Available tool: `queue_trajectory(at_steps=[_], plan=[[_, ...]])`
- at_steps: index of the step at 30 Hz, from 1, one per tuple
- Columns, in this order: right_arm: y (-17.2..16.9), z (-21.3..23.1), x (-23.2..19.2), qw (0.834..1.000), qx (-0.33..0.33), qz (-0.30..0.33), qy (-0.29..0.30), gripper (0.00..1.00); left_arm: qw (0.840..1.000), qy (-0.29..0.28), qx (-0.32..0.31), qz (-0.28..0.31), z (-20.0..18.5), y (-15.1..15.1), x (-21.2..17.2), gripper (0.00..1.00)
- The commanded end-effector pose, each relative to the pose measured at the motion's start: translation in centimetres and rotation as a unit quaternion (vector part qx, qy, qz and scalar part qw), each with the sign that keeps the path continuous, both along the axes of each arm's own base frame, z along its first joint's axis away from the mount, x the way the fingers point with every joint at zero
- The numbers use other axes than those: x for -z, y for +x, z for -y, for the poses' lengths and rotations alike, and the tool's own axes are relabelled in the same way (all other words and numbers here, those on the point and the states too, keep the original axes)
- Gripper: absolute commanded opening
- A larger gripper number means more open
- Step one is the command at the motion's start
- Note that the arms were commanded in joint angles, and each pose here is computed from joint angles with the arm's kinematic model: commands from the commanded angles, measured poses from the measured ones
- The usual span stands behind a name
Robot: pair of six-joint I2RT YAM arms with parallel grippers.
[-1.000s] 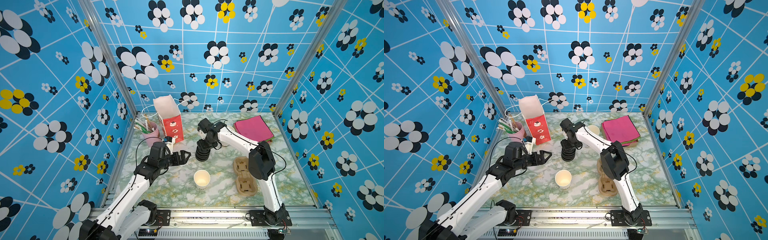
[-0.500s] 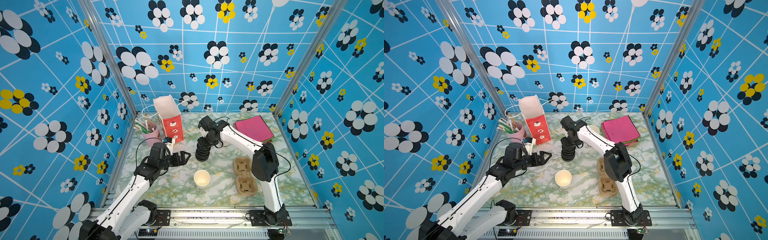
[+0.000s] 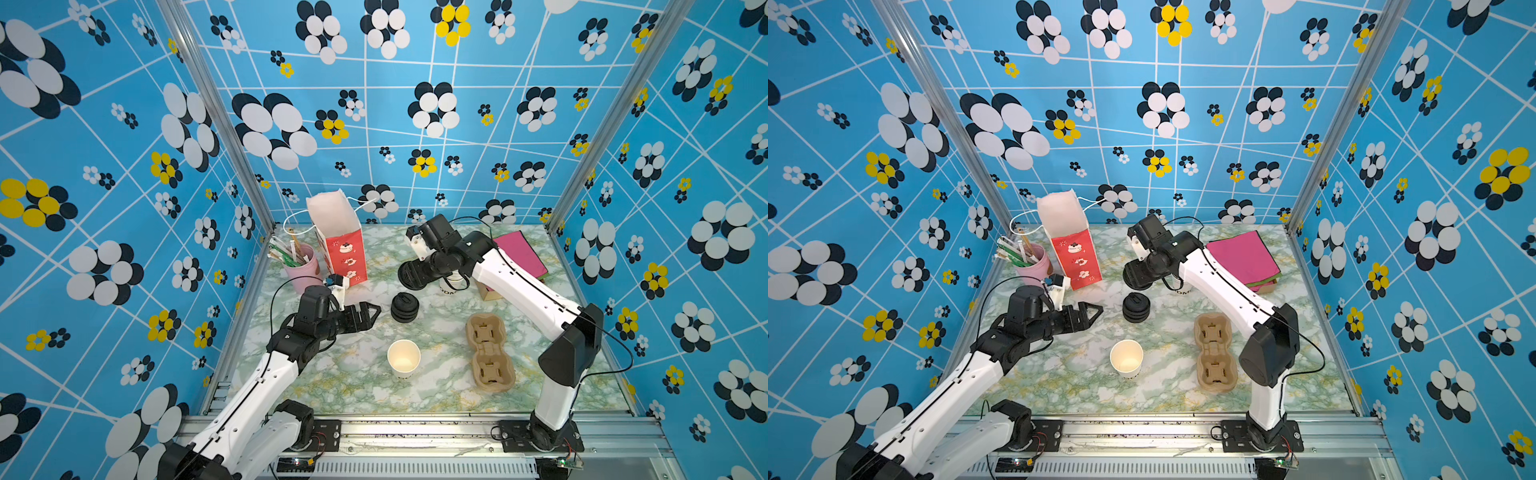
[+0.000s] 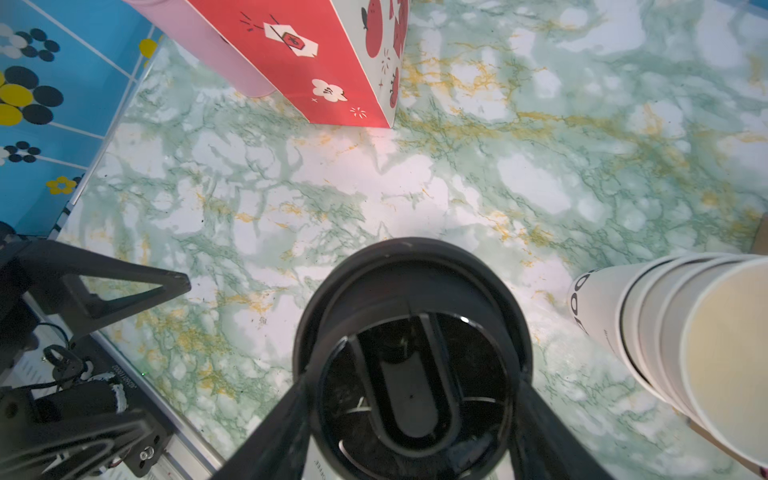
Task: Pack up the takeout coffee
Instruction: 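Lift the black lid off the stack with the right gripper, then carry the black lid over the white cup and lower it onto the rim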
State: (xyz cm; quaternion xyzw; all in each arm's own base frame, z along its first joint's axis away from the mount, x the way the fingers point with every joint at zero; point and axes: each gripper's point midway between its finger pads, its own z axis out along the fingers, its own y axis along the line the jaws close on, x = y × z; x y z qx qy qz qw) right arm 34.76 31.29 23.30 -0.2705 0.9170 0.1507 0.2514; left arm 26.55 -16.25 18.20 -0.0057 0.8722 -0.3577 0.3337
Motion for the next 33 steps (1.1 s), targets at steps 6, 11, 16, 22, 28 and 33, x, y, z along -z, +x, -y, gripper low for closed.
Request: queue_trajectory(at_steps=[6,11,16,22,28,33], plan=[[-6.4,-0.2,-0.2,0.995,-0.094,-0.008,-0.028,0.57,1.000,-0.015,0.010,0.014,0.3,-0.2,-0.8,0.99],[-9.9,-0.7,0.5,0.989,-0.139,-0.016,-0.044,0.57,1.000,-0.016,0.013,0.018,0.3,-0.4,-1.0,0.99],[-13.0,-1.1,1.6,0.983,-0.174,-0.022,-0.059,0.58,1.000,-0.016,0.017,0.020,0.2,-0.9,-1.1,0.99],[-15.7,-1.2,3.4,0.976,-0.203,-0.028,-0.075,0.59,1.000,-0.016,0.017,0.018,0.0,-1.4,-0.9,0.99],[-17.0,-1.7,4.6,0.973,-0.215,-0.025,-0.086,0.59,1.000,-0.016,0.017,0.015,0.0,-1.6,-0.7,0.99],[-17.4,-2.0,5.8,0.971,-0.218,-0.022,-0.097,0.61,1.000,-0.016,0.018,0.012,0.0,-1.8,-0.5,0.99]])
